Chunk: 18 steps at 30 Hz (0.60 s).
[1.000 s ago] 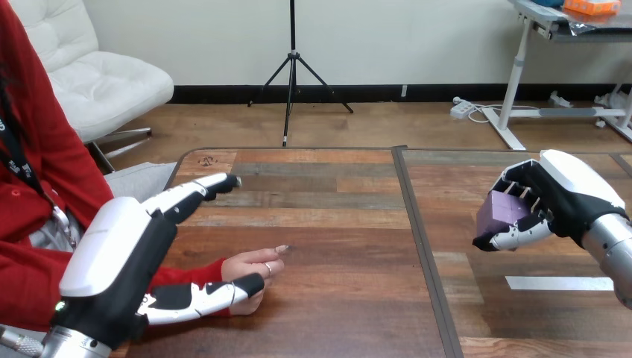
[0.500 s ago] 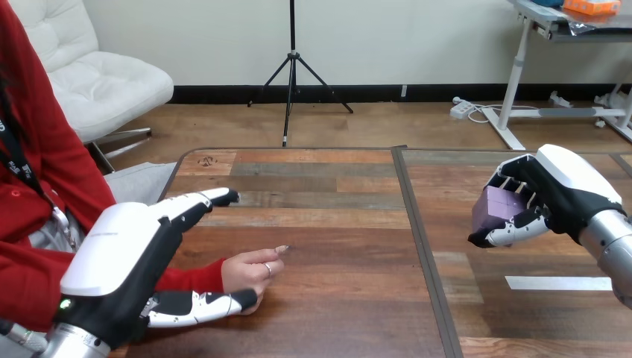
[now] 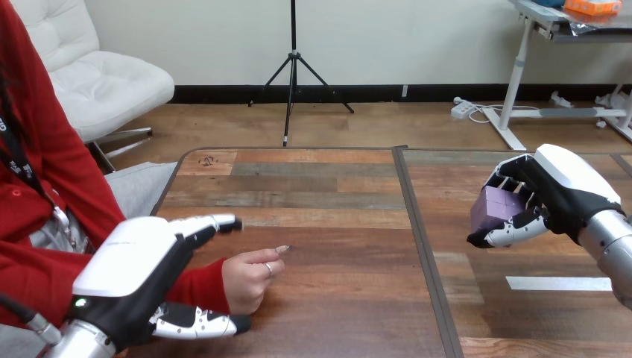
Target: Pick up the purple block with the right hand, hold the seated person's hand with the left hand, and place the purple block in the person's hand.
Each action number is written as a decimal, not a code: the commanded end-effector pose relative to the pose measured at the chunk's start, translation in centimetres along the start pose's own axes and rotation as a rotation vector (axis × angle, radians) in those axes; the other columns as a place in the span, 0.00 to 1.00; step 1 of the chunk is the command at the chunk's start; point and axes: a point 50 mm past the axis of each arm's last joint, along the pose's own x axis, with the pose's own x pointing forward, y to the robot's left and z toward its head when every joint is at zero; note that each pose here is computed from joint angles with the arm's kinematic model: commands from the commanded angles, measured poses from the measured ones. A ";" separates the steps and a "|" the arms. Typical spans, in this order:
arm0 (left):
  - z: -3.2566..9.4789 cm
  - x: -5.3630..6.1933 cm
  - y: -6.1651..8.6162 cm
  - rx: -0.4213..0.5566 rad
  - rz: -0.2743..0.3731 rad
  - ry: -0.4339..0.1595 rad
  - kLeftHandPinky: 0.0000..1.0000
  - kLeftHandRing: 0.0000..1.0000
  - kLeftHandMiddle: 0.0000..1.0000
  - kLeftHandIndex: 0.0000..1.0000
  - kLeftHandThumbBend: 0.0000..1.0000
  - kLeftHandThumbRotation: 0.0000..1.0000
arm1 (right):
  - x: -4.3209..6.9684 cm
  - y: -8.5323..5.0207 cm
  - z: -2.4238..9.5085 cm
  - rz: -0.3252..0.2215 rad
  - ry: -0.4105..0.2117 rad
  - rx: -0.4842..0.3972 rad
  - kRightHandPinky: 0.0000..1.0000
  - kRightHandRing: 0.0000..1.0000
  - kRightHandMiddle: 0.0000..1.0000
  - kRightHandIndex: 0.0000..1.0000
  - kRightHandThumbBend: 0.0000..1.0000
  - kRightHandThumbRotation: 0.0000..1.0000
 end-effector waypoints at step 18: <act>-0.8 2.5 0.9 0.111 -0.036 0.056 0.71 0.74 0.77 0.75 0.94 0.17 | 0.1 -3.0 1.0 -0.110 -0.064 -0.007 0.39 0.43 0.48 0.50 0.69 0.00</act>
